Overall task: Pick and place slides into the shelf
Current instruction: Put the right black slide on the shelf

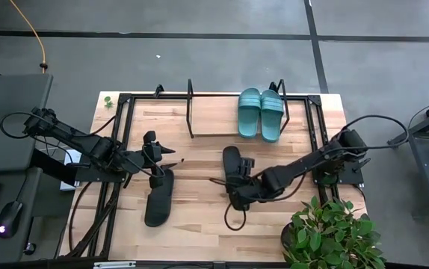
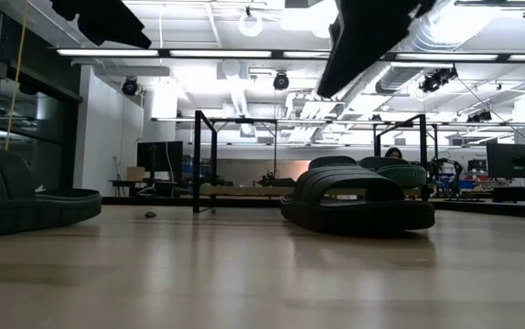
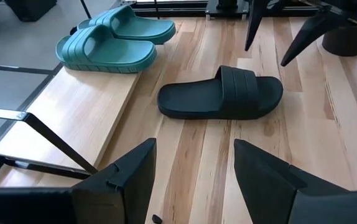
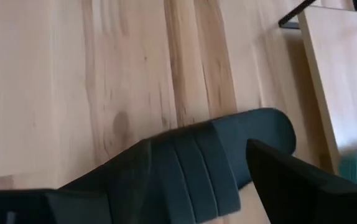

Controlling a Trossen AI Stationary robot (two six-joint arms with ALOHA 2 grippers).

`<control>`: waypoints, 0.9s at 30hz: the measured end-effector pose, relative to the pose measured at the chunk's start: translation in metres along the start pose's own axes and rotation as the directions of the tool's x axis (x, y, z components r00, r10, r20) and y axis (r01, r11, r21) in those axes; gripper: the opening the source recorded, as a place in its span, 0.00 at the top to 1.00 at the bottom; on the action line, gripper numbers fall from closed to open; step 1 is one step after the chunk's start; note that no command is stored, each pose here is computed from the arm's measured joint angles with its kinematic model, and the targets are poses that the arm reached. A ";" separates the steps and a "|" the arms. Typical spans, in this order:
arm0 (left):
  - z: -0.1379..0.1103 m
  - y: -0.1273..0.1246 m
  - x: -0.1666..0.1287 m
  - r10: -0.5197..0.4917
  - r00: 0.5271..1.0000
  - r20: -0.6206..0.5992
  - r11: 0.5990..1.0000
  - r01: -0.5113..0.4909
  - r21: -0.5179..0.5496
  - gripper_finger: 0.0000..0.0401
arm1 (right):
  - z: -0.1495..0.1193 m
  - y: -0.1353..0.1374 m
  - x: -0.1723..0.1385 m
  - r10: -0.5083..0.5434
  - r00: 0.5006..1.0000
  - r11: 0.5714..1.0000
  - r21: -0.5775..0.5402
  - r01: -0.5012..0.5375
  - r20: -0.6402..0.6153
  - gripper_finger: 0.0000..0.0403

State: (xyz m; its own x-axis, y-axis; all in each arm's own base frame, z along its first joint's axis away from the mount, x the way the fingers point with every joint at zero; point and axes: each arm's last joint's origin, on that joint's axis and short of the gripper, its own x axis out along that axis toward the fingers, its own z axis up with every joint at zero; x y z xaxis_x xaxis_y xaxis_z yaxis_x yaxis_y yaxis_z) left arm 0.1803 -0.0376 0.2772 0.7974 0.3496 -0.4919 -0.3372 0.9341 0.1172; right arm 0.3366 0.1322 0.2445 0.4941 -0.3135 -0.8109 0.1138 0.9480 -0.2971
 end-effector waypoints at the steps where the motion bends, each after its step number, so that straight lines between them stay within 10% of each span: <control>1: 0.000 0.000 0.000 0.000 1.000 0.000 1.000 0.000 0.000 0.51 | -0.002 0.002 -0.001 -0.009 1.000 1.000 0.002 0.009 -0.007 0.37; 27: 0.000 0.000 0.000 -0.001 1.000 0.002 1.000 0.001 -0.001 0.51 | -0.026 0.043 0.014 -0.134 0.989 0.990 -0.049 0.131 -0.061 0.37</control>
State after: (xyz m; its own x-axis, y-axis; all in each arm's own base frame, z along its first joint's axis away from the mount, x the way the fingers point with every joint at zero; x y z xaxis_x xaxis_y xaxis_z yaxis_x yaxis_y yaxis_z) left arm 0.1804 -0.0376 0.2773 0.7986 0.3492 -0.4902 -0.3375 0.9342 0.1158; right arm 0.3258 0.1670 0.2071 0.4213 -0.4406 -0.7927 0.1355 0.8948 -0.4253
